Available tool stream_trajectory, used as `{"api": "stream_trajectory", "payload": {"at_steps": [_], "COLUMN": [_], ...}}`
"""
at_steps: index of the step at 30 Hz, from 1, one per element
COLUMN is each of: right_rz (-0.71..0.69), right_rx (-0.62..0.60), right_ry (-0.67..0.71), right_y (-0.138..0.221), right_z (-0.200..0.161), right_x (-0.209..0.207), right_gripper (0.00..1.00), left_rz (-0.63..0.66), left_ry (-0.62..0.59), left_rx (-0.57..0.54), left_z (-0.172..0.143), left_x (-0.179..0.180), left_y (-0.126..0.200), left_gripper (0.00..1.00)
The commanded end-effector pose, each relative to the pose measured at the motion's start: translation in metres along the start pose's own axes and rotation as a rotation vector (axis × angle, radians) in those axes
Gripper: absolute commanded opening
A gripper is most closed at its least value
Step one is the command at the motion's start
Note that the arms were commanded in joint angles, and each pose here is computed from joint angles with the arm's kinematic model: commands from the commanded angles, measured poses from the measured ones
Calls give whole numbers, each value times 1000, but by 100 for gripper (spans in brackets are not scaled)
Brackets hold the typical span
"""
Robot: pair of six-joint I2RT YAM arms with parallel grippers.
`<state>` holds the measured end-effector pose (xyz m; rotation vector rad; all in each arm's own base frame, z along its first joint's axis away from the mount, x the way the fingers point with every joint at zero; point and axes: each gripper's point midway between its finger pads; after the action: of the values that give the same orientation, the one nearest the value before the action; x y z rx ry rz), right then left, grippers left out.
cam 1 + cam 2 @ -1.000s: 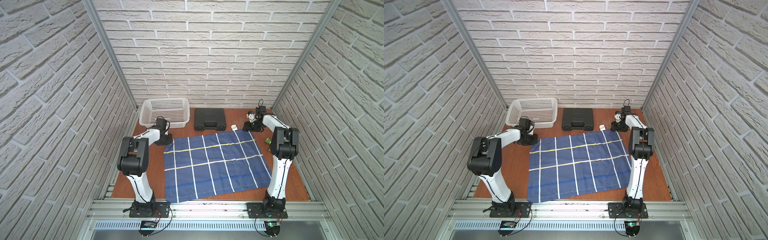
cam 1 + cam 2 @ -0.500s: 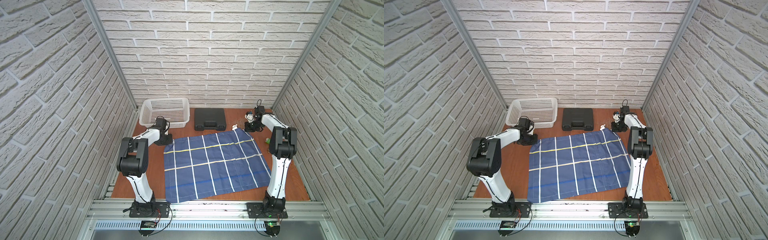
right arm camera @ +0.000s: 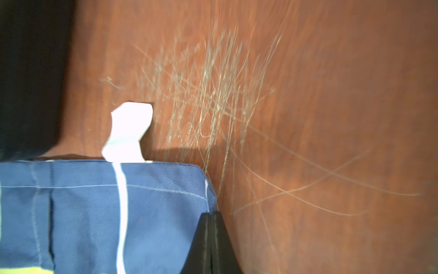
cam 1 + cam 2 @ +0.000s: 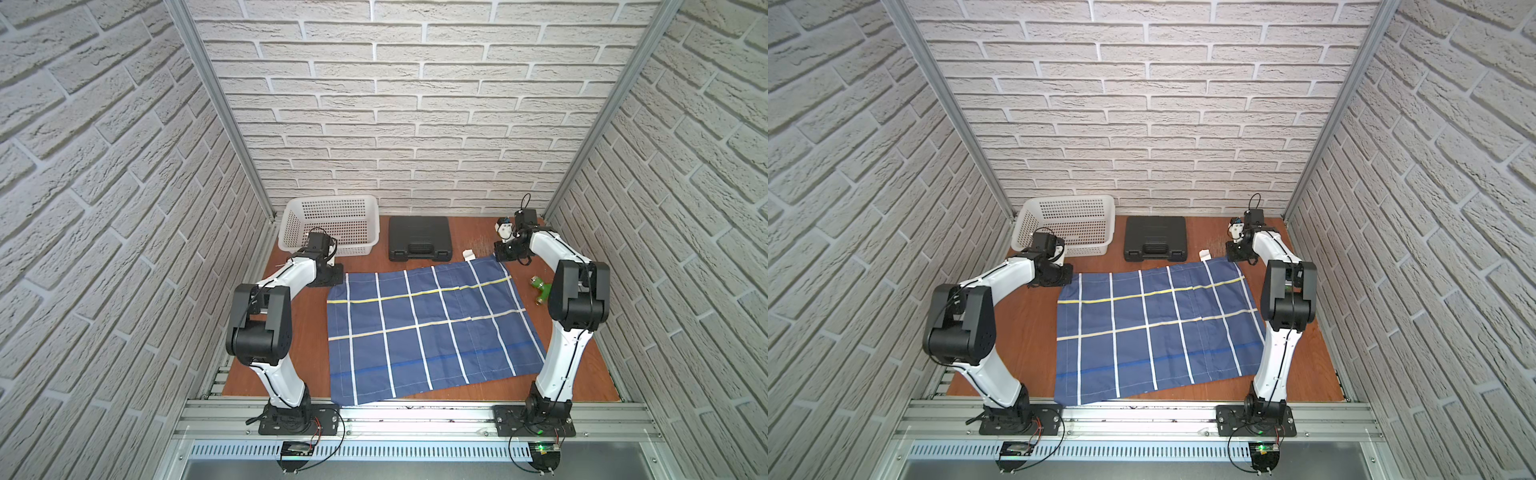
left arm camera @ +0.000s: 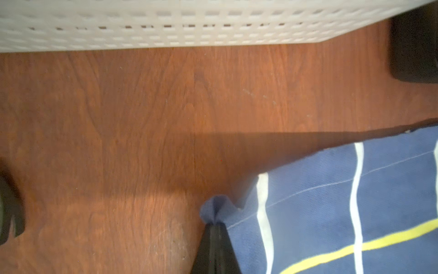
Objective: Roll up the pillowcase
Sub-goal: Fold the pillowcase at the center of the board.
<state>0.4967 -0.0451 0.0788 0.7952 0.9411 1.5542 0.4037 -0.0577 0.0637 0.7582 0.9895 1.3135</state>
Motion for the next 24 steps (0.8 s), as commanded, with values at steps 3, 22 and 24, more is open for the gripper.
{"api": "stream_trajectory", "payload": {"at_steps": [3, 22, 24], "right_rz": [-45, 44, 48], "right_rx": [-151, -385, -413], "right_ry": [63, 59, 56], "right_y": [39, 121, 130], "right_z": [31, 35, 37], "right_x": [-2, 13, 12], "right_gripper": [2, 2, 2], "left_rz": [7, 44, 54], "left_ry": [-30, -92, -97], "left_rx": [-27, -194, -213], "left_z": [7, 5, 4], "left_x": [2, 13, 16], "left_y": [19, 122, 129], "left_gripper": [0, 0, 0]}}
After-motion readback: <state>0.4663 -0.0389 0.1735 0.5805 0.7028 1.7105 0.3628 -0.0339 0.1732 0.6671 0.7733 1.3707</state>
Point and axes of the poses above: each gripper's point midway between its finger pads, its own y axis back along the fingers, its own x axis along the line the jaws close on, z = x × y, and after that the axes turned 5 degrees about y, right-handed
